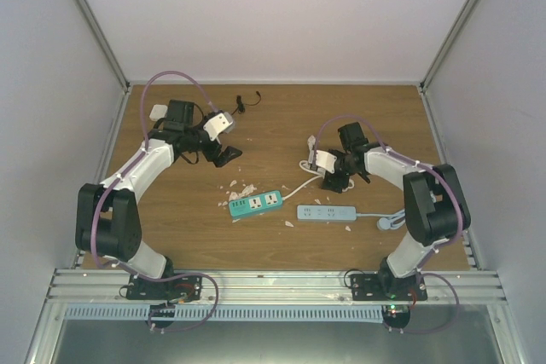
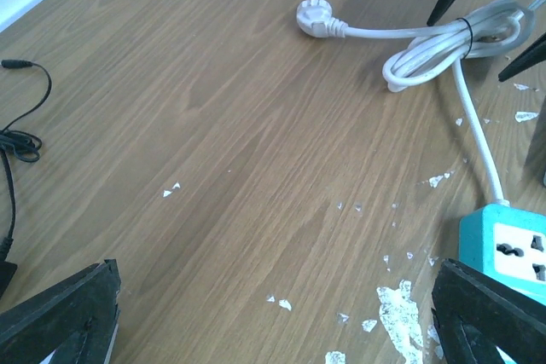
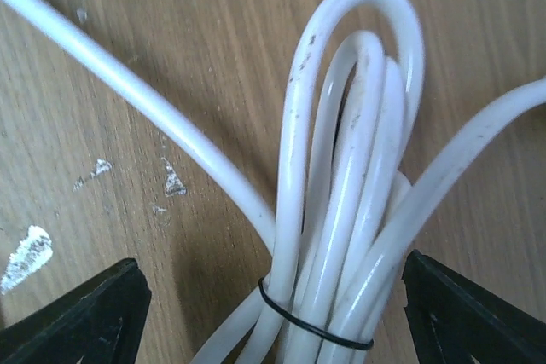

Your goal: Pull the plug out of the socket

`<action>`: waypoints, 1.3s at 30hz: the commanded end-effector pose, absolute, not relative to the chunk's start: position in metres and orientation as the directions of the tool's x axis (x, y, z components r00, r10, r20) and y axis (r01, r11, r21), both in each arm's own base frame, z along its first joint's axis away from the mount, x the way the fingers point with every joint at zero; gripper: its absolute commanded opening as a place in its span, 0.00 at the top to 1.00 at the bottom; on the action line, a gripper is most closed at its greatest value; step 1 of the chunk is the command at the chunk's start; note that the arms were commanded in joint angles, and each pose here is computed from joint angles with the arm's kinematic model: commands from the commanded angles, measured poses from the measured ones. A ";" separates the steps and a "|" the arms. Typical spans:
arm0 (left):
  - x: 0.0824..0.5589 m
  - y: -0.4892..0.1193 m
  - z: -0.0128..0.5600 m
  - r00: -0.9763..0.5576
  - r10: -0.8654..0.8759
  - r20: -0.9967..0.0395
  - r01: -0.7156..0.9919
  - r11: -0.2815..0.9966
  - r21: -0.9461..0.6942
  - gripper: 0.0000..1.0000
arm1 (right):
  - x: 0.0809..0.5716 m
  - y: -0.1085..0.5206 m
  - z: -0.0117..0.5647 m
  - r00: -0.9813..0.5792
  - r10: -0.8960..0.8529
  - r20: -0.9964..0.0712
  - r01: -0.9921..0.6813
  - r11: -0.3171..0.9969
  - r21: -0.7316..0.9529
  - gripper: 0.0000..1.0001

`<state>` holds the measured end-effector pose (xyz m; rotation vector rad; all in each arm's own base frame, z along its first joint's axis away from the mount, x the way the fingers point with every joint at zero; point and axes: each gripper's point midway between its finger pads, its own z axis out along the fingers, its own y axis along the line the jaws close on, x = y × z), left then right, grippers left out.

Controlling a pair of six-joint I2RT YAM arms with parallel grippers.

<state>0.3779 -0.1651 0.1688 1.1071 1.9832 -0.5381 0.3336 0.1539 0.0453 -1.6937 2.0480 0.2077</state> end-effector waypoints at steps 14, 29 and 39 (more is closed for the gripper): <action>0.383 -0.164 0.179 -0.281 0.491 -0.825 0.839 0.543 0.037 0.01 | 0.379 0.123 0.040 -0.191 -0.907 -0.376 -0.942 0.277 -0.189 0.68; 0.384 -0.165 0.169 -0.304 0.491 -0.817 0.841 0.541 0.012 0.01 | 0.376 0.055 0.034 -0.224 -0.919 -0.326 -0.934 0.297 -0.198 0.73; 0.385 -0.165 0.163 -0.321 0.493 -0.809 0.841 0.541 -0.004 0.01 | 0.366 0.002 0.027 -0.257 -0.924 -0.282 -0.920 0.323 -0.220 0.73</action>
